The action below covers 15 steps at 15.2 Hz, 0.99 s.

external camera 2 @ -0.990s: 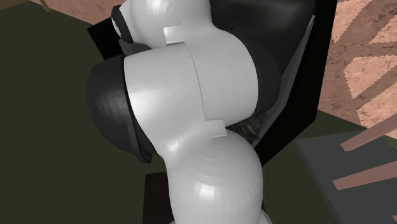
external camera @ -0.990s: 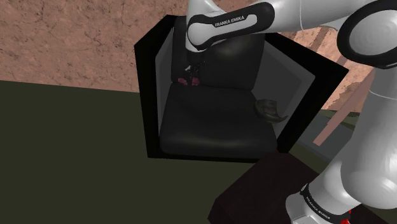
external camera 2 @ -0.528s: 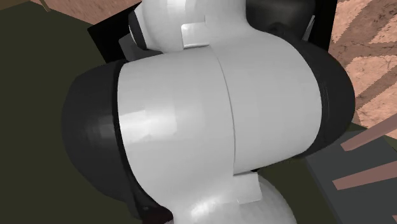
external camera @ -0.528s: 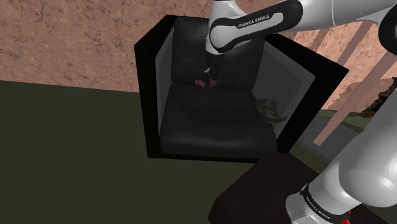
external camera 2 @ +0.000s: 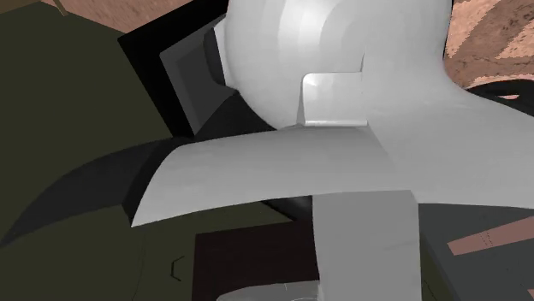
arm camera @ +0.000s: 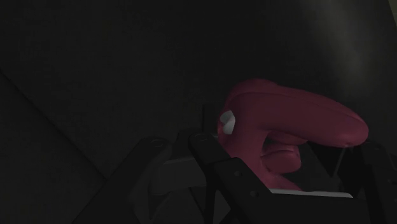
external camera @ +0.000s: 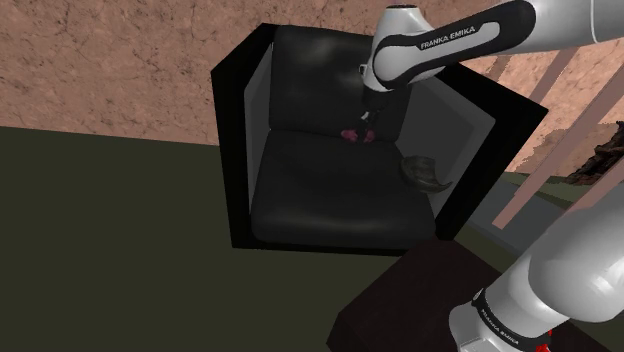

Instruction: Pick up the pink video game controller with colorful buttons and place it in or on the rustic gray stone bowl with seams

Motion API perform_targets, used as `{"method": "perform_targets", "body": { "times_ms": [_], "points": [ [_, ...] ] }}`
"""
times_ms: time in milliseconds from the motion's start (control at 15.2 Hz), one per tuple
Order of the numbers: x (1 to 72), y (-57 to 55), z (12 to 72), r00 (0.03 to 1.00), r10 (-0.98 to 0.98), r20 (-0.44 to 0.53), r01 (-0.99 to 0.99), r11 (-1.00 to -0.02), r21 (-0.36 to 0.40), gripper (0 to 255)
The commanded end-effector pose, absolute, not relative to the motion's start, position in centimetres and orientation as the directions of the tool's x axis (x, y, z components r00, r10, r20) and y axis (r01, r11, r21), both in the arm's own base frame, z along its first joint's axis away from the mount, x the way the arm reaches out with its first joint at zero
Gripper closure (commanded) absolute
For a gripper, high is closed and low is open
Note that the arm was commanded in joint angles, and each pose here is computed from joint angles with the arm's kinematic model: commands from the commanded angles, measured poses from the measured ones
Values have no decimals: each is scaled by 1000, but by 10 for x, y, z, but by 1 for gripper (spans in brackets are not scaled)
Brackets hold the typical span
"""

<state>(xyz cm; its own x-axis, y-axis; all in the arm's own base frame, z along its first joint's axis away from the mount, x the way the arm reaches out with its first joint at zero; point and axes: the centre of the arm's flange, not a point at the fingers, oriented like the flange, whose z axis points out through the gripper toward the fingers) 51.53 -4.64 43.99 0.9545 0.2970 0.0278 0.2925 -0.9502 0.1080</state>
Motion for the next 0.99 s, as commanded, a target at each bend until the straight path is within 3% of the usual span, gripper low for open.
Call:
{"method": "perform_targets", "body": {
  "times_ms": [0, 924],
  "points": [
    [497, -66, 441, 954, 298, 28, 293, -950, 108, 255],
    [371, -201, 441, 954, 298, 28, 293, -950, 108, 255]
  ]
}}
